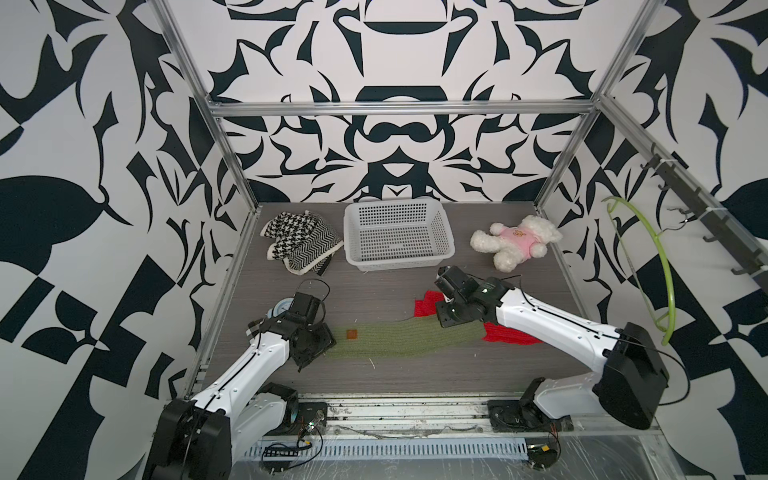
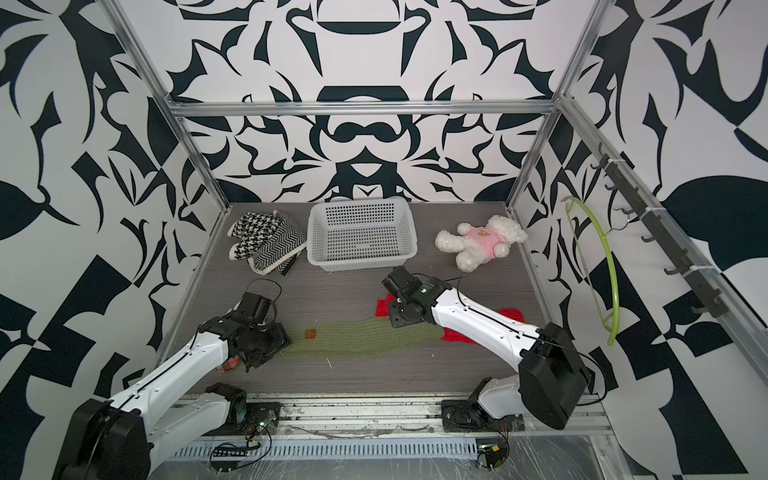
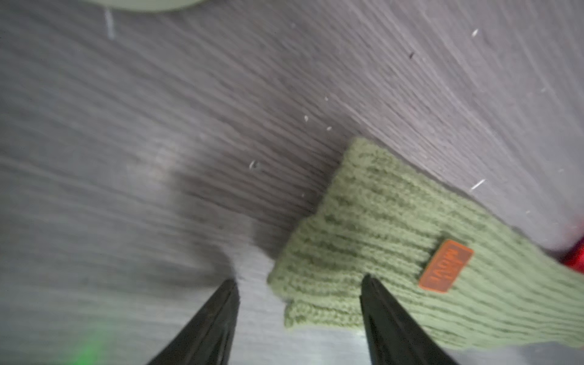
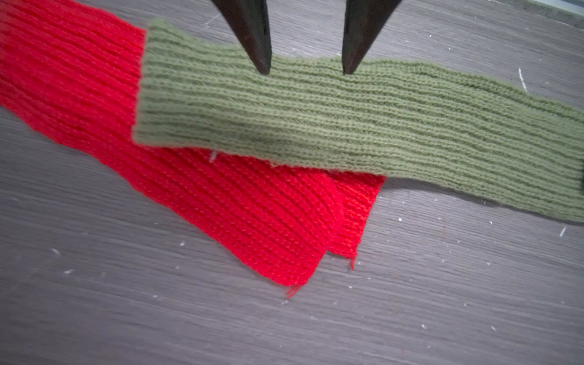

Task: Roll up the scarf and place it into the basket
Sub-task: Flatten out the scarf at the center of the board.

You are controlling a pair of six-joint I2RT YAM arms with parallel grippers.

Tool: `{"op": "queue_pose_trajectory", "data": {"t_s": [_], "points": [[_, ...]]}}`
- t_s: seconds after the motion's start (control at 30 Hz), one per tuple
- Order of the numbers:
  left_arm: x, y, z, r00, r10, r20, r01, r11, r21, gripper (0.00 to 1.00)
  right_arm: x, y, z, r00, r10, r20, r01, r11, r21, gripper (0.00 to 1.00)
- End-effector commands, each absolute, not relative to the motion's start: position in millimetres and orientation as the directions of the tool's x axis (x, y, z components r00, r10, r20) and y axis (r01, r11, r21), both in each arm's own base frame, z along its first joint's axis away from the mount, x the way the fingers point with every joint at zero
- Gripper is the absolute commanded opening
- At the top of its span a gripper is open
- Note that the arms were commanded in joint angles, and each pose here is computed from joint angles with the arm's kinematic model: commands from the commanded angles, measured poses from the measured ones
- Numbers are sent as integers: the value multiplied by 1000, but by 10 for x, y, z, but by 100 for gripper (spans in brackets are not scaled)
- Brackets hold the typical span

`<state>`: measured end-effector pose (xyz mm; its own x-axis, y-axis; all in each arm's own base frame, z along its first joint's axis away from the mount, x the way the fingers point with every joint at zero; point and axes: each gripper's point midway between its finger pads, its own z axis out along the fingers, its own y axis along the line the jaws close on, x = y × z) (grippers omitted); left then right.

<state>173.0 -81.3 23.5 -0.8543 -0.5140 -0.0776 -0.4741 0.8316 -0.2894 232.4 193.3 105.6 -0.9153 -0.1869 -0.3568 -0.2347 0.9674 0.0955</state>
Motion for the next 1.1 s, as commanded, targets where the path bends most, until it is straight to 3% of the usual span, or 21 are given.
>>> {"op": "queue_pose_trajectory", "data": {"t_s": [0.0, 0.07, 0.2, 0.47, 1.07], "points": [[1792, -789, 160, -845, -527, -93, -486, 829, -278, 55, 2267, 1785, 1103, -912, -201, -357, -236, 970, 55, 41], [1794, -760, 115, -842, -531, -98, -493, 830, -260, 47, 2256, 1755, 1111, -912, -195, -360, -230, 972, 55, 41], [1831, -708, 140, -830, -543, -128, -503, 828, -248, 42, 2237, 1736, 1096, -914, -187, -360, -223, 973, 60, 41], [1892, -671, 299, -814, -550, -187, -495, 825, -272, 0, 2234, 1749, 1069, -915, -189, -357, -226, 972, 64, 42], [1846, -857, 1140, -835, -495, -238, -371, 828, -420, 0, 2252, 1639, 886, -932, -173, -319, -201, 978, 56, 41]]}}
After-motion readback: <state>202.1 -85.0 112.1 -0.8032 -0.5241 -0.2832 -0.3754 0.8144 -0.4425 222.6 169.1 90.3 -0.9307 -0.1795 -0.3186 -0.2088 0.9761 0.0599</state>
